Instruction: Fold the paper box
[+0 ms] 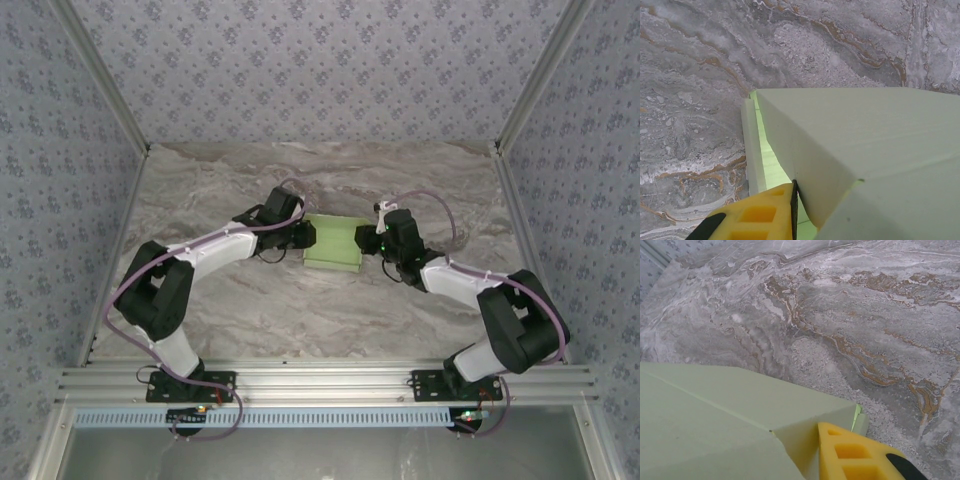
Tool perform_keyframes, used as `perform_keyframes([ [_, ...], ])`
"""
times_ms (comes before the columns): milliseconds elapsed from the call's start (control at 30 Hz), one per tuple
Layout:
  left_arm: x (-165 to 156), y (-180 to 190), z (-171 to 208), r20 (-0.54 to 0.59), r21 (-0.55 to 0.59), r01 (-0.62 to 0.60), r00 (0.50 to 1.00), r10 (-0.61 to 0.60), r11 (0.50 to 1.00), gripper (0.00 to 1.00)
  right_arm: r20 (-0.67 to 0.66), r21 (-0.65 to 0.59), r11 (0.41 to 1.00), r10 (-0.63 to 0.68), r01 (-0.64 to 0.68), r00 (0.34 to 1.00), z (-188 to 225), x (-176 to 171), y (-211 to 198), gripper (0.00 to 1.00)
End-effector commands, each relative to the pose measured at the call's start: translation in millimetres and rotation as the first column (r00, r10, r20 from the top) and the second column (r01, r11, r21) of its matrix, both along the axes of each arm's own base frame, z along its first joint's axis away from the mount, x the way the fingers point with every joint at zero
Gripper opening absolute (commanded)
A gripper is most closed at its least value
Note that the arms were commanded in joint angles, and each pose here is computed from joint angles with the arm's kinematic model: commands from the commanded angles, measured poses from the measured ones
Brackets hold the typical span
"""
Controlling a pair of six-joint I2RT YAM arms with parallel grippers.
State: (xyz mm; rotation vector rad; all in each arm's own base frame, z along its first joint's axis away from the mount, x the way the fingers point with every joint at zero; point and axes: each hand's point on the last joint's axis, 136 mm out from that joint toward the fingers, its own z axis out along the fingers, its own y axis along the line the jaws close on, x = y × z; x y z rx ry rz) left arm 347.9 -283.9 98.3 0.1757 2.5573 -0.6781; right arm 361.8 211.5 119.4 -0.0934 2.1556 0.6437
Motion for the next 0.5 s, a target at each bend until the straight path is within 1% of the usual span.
perform_keyframes([
  [0, -9, -4, -1, -0.010, 0.000, 0.017, 1.000, -0.017, 1.000, 0.19, -0.028, 0.069, 0.998, 0.012, -0.010, 1.000, 7, 1, 17, 0.21],
  [100, -10, -2, -4, -0.015, 0.003, 0.012, 1.000, -0.012, 1.000, 0.18, -0.031, 0.070, 0.997, 0.027, -0.024, 0.999, 9, 1, 26, 0.21],
  [233, -11, -1, -8, -0.021, 0.003, 0.008, 1.000, -0.008, 1.000, 0.18, -0.048, 0.055, 0.998, 0.036, -0.033, 0.998, -2, -3, 34, 0.21],
  [367, -12, 0, -10, -0.021, -0.005, 0.000, 1.000, 0.000, 1.000, 0.19, -0.056, 0.010, 0.999, 0.046, -0.046, 0.997, -16, -8, 39, 0.21],
  [467, -13, 2, -12, -0.024, 0.013, 0.005, 1.000, -0.004, 1.000, 0.18, -0.046, -0.047, 0.998, 0.047, -0.050, 0.998, -24, -12, 36, 0.21],
])
